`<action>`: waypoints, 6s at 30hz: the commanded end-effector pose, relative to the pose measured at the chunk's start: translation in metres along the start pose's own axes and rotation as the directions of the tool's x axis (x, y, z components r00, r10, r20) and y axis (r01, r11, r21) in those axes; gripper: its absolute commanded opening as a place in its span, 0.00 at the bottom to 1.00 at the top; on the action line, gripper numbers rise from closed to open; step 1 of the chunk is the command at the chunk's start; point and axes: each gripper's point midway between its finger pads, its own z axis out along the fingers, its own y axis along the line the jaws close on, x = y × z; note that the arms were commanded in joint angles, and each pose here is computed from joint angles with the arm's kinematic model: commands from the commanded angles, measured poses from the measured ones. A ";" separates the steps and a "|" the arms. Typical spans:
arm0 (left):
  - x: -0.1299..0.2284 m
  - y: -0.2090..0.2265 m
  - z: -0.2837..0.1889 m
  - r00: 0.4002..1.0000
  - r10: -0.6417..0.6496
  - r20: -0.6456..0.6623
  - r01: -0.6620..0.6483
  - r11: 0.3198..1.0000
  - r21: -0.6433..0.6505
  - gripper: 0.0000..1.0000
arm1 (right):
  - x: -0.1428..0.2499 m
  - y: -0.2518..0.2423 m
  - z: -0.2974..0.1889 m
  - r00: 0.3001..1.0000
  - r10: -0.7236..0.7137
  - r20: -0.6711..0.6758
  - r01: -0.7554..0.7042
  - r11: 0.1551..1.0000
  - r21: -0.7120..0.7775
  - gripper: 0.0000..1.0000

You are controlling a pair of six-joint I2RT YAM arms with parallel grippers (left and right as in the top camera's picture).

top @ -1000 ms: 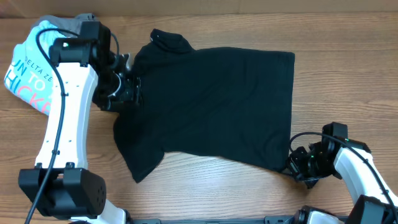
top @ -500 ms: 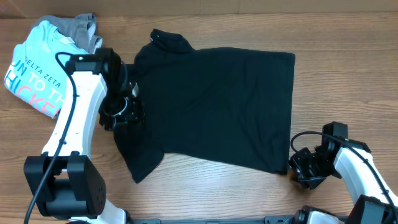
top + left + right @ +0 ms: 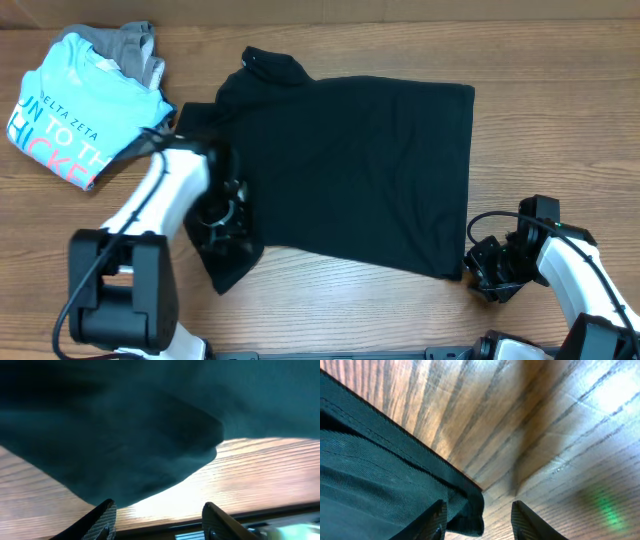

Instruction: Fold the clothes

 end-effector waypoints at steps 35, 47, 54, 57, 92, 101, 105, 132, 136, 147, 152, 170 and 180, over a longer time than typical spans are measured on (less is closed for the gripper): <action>0.033 0.003 0.065 0.992 0.037 -0.122 -0.091 0.877 -0.472 0.04 | -0.011 0.007 -0.006 0.999 -0.024 0.048 0.025 0.999 -0.020 0.46; 0.016 0.003 0.023 0.999 0.044 0.004 -0.035 0.840 -0.541 0.38 | -0.012 0.008 -0.006 0.998 -0.026 0.052 0.027 0.999 -0.022 0.46; 0.014 0.001 0.055 0.998 0.055 0.020 -0.038 0.876 -0.480 0.63 | -0.012 0.008 -0.006 0.998 -0.026 0.052 0.028 0.999 -0.022 0.46; 0.015 0.006 0.064 0.998 0.056 0.025 -0.037 0.877 -0.479 0.59 | -0.012 0.009 -0.006 0.998 -0.027 0.055 0.029 0.999 -0.024 0.46; -0.029 0.009 -0.008 0.985 0.114 0.128 -0.025 0.835 -0.550 0.31 | -0.014 0.010 -0.006 0.997 -0.034 0.063 0.036 0.999 -0.030 0.46; -0.040 0.000 -0.024 0.977 0.125 0.171 -0.015 0.845 -0.535 0.35 | -0.016 0.011 -0.006 0.997 -0.040 0.070 0.043 0.999 -0.034 0.46; -0.044 -0.012 -0.055 0.971 0.134 0.199 -0.010 0.852 -0.523 0.28 | -0.016 0.011 -0.006 0.996 -0.060 0.070 0.062 0.998 -0.031 0.46; -0.009 -0.054 -0.113 0.942 0.075 0.328 0.049 0.934 -0.353 0.84 | -0.012 0.014 -0.006 0.997 -0.064 0.050 0.067 0.996 -0.052 0.88; 0.007 -0.050 -0.132 0.915 0.069 0.399 0.082 0.933 -0.350 0.90 | -0.012 0.018 -0.007 0.996 -0.069 0.048 0.072 0.995 -0.073 0.90; 0.017 -0.036 -0.081 0.947 0.032 0.320 0.096 0.923 -0.374 0.89 | -0.011 0.021 -0.007 0.997 -0.071 0.044 0.075 0.993 -0.088 0.91; 0.009 -0.032 -0.041 0.949 0.064 0.309 0.065 0.918 -0.392 0.88 | -0.013 0.022 -0.007 0.996 -0.073 0.051 0.078 0.993 -0.092 0.91; -0.019 -0.019 0.041 0.911 0.148 0.384 -0.001 0.934 -0.357 0.59 | -0.014 0.023 -0.007 0.996 -0.076 0.056 0.081 0.992 -0.095 0.92; -0.036 -0.013 0.041 0.870 0.186 0.456 0.012 0.918 -0.397 0.26 | -0.014 0.023 -0.007 0.996 -0.076 0.056 0.081 0.992 -0.095 0.92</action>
